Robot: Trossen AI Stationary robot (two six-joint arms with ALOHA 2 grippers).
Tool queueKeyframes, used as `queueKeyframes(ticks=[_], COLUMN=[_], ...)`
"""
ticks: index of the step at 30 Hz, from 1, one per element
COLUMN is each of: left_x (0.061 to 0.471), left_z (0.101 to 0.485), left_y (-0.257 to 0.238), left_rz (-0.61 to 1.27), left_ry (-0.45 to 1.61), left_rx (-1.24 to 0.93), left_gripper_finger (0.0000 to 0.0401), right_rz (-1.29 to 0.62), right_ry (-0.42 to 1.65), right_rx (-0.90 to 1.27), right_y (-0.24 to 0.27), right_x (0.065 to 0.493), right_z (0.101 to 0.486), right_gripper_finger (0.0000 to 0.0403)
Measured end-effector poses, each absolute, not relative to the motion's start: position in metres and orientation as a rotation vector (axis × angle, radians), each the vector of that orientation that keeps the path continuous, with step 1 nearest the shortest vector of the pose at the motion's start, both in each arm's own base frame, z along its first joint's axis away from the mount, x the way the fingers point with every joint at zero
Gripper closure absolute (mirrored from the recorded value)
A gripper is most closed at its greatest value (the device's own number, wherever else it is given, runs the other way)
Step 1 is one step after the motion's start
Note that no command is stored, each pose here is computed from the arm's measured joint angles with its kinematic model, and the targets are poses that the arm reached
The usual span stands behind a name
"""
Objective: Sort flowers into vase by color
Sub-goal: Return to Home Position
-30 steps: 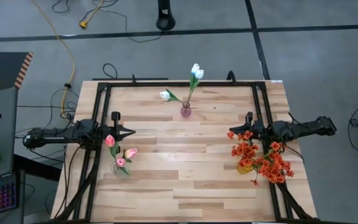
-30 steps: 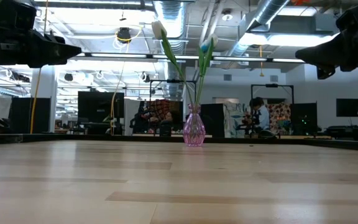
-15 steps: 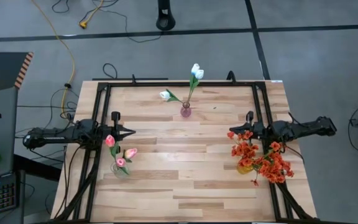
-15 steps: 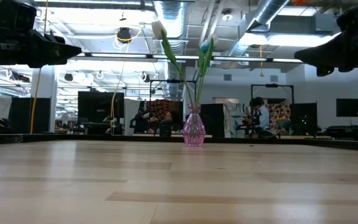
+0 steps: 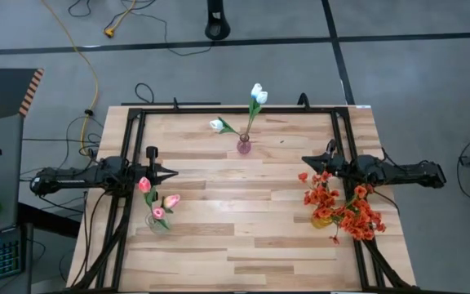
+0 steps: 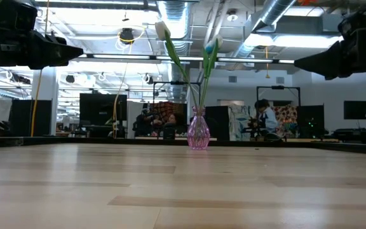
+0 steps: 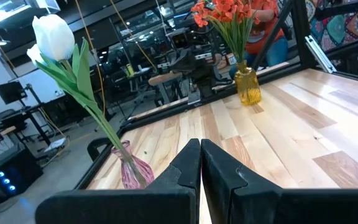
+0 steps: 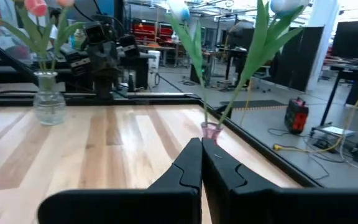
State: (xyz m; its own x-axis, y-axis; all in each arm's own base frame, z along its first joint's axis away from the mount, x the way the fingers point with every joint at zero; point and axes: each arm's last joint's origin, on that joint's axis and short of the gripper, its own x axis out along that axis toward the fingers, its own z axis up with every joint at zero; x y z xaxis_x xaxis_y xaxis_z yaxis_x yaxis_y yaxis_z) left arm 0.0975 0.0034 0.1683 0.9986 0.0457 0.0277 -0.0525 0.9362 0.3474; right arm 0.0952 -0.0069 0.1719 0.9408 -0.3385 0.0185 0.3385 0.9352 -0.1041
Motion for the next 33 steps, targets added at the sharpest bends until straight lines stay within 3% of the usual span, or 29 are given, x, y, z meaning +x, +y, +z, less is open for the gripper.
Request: queueKeyframes(ticks=[9,21,33], left_x=[0.097,0.097,0.097], left_z=[0.168,0.168,0.168], left_y=[0.003,0.003,0.003], left_rz=[0.050,0.050,0.052], left_ry=[-0.019,-0.019,-0.019], left_rx=[0.355,0.354,0.352], left_gripper_finger=[0.0401,0.0401,0.0401], right_rz=[-0.416,-0.173,-0.169], right_ry=[-0.002,-0.007,0.003], right_rx=[-0.074,-0.019,0.004], right_y=[-0.016,-0.022,-0.022], right_x=[0.094,0.095,0.096], right_z=[0.172,0.169,0.166], right_gripper_finger=[0.0369,0.0369,0.0369])
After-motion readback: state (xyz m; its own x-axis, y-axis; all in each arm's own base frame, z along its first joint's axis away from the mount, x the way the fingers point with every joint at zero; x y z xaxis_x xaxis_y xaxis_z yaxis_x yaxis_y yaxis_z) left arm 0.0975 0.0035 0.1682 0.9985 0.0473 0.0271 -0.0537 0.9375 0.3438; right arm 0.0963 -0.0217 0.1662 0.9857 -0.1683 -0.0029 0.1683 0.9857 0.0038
